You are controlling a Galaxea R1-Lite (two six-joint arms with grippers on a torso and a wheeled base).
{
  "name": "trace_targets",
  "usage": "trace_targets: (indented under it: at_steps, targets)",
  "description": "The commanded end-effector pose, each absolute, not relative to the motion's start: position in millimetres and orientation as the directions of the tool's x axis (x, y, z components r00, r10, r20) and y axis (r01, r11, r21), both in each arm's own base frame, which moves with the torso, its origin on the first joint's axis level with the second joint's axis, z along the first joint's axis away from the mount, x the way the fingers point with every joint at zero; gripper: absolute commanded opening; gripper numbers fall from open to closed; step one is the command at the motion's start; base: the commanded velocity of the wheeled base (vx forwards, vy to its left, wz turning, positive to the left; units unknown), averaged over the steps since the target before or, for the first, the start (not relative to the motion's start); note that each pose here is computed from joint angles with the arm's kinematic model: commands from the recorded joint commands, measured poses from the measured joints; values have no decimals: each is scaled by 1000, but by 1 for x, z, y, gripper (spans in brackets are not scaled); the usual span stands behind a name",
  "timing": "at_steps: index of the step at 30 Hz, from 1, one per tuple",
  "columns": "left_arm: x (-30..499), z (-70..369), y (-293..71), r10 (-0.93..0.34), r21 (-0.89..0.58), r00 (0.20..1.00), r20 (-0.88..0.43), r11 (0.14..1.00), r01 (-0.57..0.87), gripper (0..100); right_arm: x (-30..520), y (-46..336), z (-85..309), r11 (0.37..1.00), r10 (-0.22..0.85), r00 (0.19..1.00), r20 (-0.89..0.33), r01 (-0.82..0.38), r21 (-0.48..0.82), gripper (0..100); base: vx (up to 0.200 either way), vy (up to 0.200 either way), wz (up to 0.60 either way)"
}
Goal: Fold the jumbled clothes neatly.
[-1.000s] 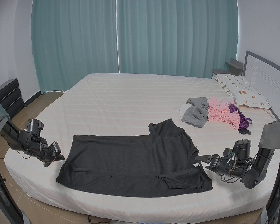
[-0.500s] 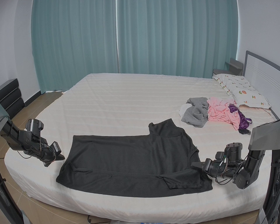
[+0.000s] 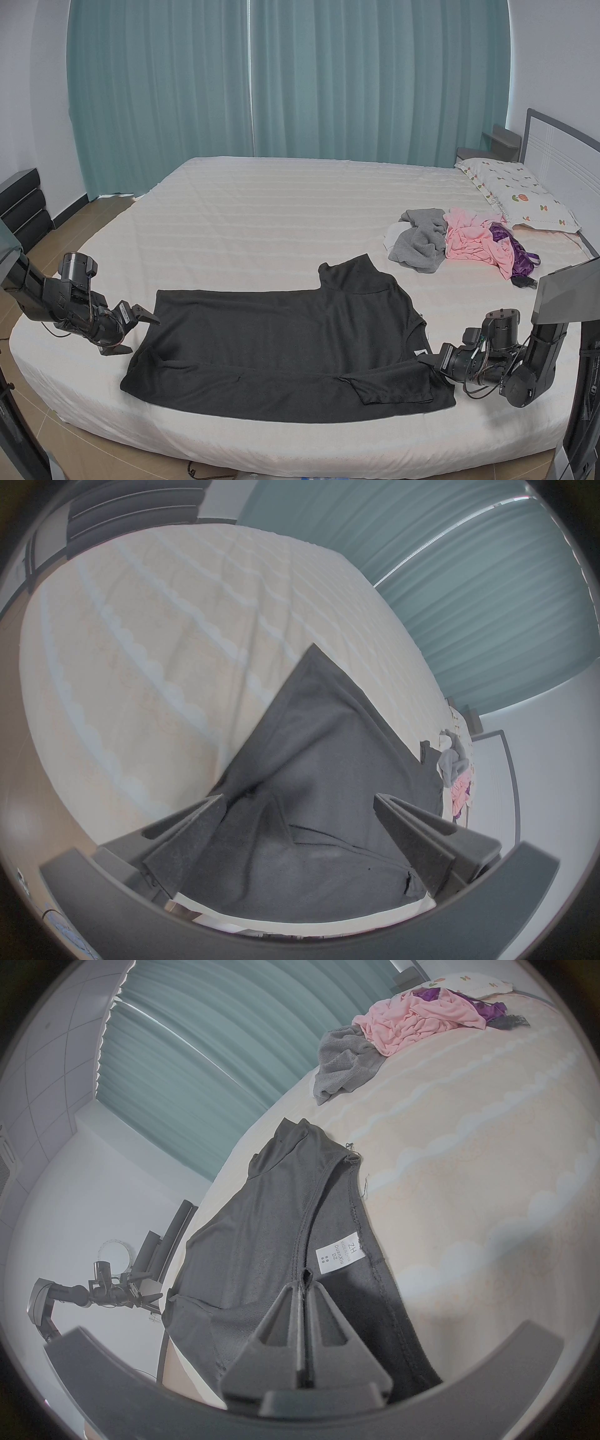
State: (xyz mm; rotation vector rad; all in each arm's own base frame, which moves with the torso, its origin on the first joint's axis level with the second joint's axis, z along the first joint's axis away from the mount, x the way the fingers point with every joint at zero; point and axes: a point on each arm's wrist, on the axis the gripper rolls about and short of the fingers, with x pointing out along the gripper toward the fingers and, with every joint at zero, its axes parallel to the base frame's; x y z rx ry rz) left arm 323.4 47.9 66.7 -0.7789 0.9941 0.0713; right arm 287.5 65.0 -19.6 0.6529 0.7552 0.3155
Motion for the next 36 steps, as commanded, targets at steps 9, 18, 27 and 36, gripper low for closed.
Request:
trace_targets:
  at_steps: [9,18,27,36]
  targets:
    - [342,54,29,-304,-539,537,-787,762,-359,100,287,65,-19,758,486,695,-529,-34,652,0,0,0,0]
    - [345,59,32,-218,-487,565,-796,786,-382,100,286,65,-15,757,487,700,-522,-41,652,0,0,0,0]
    - [347,44,31,-217,-468,530,-820,787,-402,100,286,65,-15,757,488,698,-523,-41,652,0,0,0,0]
    - [348,38,32,-216,-462,515,-829,784,-414,100,286,65,-16,758,488,698,-523,-42,651,0,0,0,0]
